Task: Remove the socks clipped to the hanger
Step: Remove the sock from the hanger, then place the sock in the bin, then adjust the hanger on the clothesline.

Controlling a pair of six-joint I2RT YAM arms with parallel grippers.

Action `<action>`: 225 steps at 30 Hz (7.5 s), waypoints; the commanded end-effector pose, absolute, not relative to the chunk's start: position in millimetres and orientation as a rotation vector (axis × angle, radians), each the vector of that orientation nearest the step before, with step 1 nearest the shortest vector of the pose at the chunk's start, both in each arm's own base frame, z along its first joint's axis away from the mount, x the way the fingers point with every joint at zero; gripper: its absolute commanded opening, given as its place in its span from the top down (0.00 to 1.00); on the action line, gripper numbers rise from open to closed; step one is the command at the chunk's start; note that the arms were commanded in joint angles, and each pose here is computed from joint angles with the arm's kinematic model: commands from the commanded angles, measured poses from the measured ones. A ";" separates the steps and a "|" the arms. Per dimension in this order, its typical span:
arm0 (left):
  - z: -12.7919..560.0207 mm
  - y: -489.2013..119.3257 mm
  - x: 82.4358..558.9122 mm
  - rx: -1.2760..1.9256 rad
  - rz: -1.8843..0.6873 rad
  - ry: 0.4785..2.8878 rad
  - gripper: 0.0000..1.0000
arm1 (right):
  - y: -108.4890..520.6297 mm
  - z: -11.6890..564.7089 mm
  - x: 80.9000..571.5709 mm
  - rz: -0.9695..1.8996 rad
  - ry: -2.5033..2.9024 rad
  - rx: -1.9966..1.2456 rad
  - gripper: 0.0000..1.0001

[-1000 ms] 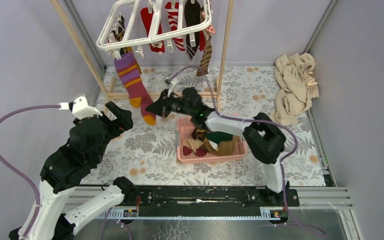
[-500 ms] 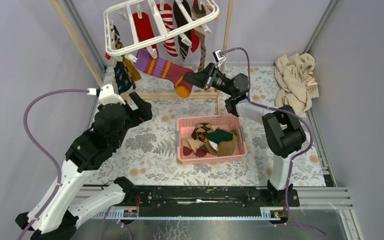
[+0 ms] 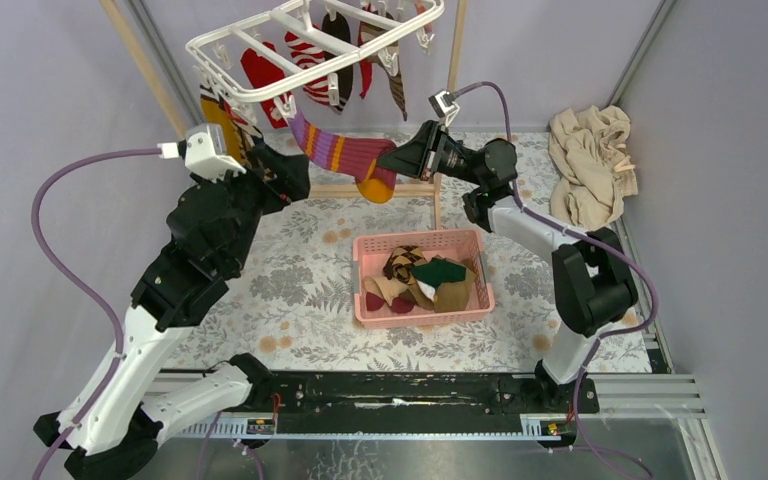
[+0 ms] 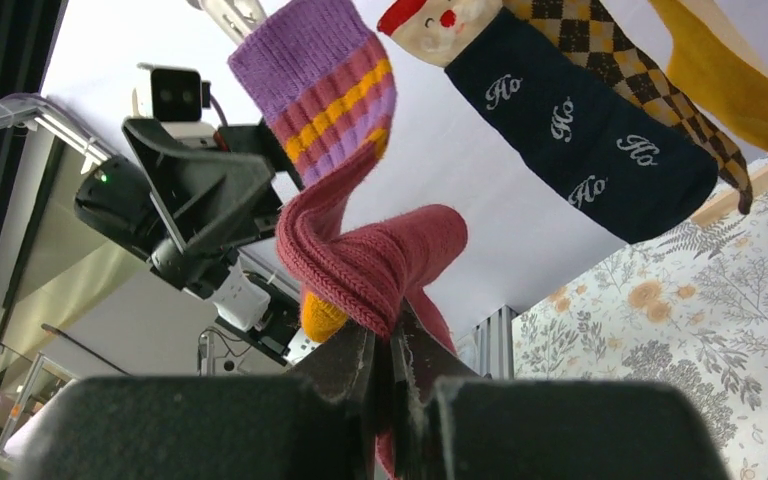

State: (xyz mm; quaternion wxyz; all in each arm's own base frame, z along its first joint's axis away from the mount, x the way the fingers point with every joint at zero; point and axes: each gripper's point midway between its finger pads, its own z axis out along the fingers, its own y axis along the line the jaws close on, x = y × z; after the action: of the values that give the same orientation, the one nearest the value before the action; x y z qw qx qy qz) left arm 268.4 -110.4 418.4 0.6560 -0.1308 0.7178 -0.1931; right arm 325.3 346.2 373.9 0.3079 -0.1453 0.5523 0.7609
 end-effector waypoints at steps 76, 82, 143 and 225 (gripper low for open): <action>505.7 -112.2 316.6 -0.288 -0.385 1.442 0.26 | 329.6 384.6 282.9 1.924 1.512 -0.531 1.00; 502.3 -105.0 319.9 -0.302 -0.384 1.444 0.34 | 329.6 382.9 283.3 1.924 1.518 -0.532 1.00; 454.3 -143.1 307.0 -0.135 -0.580 1.606 0.14 | 256.8 152.0 229.7 1.234 2.241 -0.371 1.00; 310.6 32.2 408.9 -0.472 0.210 1.537 0.41 | 251.9 232.8 211.5 1.007 2.044 -0.381 0.25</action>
State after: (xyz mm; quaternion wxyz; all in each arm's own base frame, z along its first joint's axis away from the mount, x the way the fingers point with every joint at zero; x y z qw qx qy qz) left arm 393.8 34.9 305.8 0.6623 -0.2361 0.7017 0.1147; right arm 217.5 250.0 221.3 0.3971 -0.1438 0.8212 0.3837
